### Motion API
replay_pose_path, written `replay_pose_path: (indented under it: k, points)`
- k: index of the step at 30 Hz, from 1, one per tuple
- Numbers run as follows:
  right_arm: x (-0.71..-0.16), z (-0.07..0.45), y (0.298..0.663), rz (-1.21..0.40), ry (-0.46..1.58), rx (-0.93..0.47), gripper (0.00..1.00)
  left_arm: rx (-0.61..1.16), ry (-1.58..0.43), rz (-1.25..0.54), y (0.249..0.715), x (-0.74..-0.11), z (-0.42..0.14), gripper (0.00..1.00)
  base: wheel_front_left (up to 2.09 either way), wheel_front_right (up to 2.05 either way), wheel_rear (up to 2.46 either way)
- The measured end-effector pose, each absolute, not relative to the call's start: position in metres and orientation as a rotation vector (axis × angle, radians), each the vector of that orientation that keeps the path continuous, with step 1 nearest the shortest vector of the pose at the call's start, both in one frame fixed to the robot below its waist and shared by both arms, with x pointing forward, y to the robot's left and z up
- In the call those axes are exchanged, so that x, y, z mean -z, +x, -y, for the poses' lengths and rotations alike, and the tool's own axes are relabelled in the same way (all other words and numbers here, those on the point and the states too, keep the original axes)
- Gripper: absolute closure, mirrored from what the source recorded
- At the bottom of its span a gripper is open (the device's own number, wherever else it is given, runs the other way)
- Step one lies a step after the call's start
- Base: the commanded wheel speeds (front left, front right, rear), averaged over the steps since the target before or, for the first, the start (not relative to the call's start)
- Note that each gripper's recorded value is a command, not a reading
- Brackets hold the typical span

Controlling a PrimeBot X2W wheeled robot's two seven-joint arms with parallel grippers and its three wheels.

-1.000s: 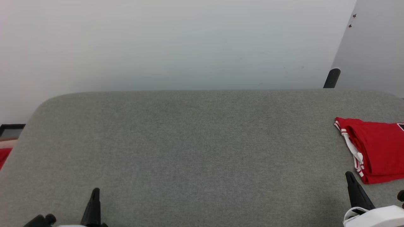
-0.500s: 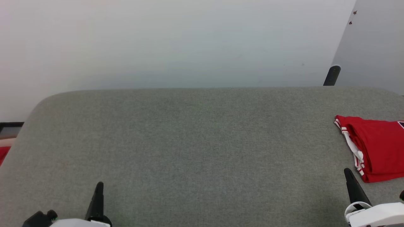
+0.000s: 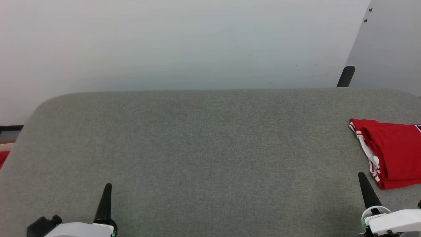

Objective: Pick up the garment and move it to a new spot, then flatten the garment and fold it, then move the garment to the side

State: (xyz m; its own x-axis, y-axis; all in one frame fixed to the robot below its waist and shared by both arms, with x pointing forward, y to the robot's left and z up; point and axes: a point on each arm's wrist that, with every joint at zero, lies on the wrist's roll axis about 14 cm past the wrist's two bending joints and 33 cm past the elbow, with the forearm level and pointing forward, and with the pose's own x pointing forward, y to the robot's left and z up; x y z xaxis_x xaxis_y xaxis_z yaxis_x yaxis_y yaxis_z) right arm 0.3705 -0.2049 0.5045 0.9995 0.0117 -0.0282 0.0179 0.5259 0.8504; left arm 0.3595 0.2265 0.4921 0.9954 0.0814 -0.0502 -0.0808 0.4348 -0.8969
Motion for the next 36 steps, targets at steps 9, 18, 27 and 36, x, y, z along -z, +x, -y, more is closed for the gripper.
replay_pose_path:
  k: [9, 18, 27, 36]
  points:
    - [-0.505, 0.203, 0.374, -0.030, 1.116, 0.004, 1.00, -0.087, -1.200, -0.002, 0.365, -0.494, -0.222, 1.00, 0.00, 0.00, 0.00]
    - [-0.505, 0.203, 0.376, -0.027, 1.205, 0.006, 1.00, -0.076, -1.270, -0.003, 0.369, -0.495, -0.218, 1.00, 0.00, 0.00, 0.00]
    - [-0.505, 0.202, 0.379, -0.022, 1.292, 0.007, 1.00, -0.062, -1.344, -0.006, 0.373, -0.497, -0.213, 1.00, 0.00, 0.00, 0.00]
    - [-0.505, 0.201, 0.382, -0.019, 1.382, 0.006, 1.00, -0.041, -1.418, -0.006, 0.379, -0.501, -0.209, 1.00, 0.00, 0.00, 0.00]
